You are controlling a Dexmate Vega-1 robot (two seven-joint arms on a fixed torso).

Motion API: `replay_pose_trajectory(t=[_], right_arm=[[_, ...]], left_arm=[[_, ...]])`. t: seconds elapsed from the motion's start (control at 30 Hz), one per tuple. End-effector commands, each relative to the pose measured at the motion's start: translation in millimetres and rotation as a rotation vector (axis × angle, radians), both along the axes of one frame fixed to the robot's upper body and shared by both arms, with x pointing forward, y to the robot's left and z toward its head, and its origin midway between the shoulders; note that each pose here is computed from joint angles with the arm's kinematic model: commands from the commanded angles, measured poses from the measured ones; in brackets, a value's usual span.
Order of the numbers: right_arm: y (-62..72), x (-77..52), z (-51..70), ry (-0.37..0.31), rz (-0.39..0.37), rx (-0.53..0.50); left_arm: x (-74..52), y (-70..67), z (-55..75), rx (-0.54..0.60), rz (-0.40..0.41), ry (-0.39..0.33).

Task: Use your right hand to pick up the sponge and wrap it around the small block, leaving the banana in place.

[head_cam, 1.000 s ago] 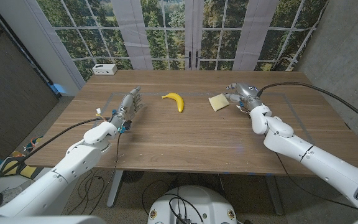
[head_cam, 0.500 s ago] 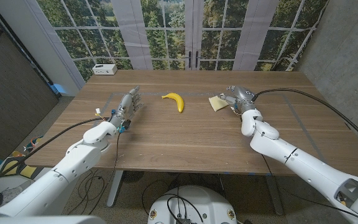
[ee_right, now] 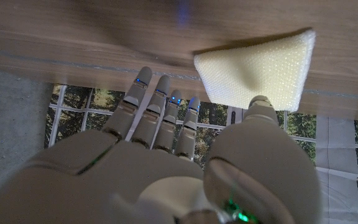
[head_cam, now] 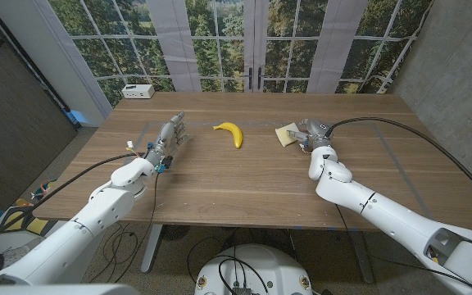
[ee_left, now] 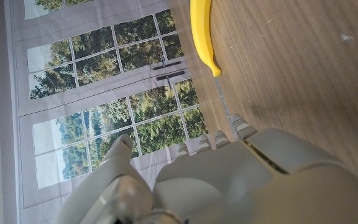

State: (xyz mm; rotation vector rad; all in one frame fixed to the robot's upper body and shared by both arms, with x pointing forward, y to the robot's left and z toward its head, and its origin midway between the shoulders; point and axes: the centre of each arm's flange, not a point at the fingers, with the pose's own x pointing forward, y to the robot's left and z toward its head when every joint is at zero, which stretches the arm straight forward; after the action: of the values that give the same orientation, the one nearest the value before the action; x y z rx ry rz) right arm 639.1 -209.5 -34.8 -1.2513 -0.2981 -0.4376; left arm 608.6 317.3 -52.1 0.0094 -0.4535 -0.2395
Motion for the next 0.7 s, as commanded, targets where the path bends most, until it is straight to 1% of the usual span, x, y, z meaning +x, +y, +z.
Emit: replay_pose_trajectory(t=[0.03, 0.3, 0.43, 0.47, 0.57, 0.63, 0.7], right_arm=[[7.9, 9.1, -3.3, 0.048, -0.039, -0.036], [12.1, 11.3, -1.3, 0.07, -0.003, -0.038], [15.5, 11.4, -1.2, 0.061, -0.017, -0.064], [17.0, 11.2, -2.2, 0.046, -0.027, -0.075], [17.5, 9.9, -3.3, 0.025, -0.041, -0.074], [17.5, 9.5, -2.3, 0.032, -0.055, -0.078], [16.9, 8.7, -1.7, 0.009, -0.067, -0.077]], left_arm=[[7.4, 3.0, 0.6, 0.0, -0.002, 0.012], [8.4, 5.7, 0.6, 0.004, 0.0, 0.015], [8.5, 6.5, -0.4, -0.001, -0.001, 0.016], [8.8, 7.1, -1.4, -0.002, -0.001, 0.015], [9.5, 7.3, -3.3, 0.0, -0.008, 0.023], [9.4, 7.5, -3.6, -0.005, -0.001, 0.022], [9.7, 7.5, -3.8, -0.007, -0.004, 0.019]])
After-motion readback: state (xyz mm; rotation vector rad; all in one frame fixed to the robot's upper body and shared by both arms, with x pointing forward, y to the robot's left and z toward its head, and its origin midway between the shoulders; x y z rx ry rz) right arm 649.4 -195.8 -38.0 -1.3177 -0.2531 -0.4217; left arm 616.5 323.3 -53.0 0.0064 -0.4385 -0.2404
